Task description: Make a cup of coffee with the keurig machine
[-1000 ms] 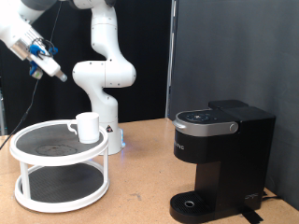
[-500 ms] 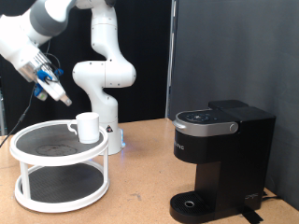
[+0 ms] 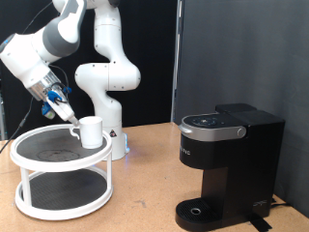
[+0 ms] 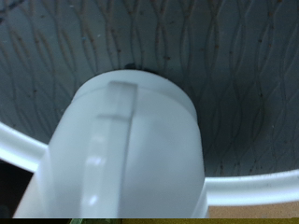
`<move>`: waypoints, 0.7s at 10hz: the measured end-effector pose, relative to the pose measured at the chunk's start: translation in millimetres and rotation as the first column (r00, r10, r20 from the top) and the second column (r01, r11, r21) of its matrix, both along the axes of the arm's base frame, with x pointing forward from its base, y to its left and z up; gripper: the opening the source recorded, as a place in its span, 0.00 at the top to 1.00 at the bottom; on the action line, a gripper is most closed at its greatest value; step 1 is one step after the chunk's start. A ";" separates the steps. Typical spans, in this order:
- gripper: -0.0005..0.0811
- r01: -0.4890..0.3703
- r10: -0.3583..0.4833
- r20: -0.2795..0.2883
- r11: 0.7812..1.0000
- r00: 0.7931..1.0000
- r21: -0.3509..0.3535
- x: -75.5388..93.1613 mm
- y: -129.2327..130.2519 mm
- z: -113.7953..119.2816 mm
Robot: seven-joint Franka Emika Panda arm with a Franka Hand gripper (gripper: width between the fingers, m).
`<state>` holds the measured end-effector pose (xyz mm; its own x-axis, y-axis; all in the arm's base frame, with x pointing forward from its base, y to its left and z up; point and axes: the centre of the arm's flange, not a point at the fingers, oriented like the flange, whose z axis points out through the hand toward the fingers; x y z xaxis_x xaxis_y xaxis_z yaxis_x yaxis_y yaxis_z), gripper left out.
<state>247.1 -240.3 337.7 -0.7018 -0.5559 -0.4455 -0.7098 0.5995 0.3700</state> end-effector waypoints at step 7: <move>0.39 0.013 -0.013 0.004 1.000 1.000 -0.023 -5.7 10.5 -23.2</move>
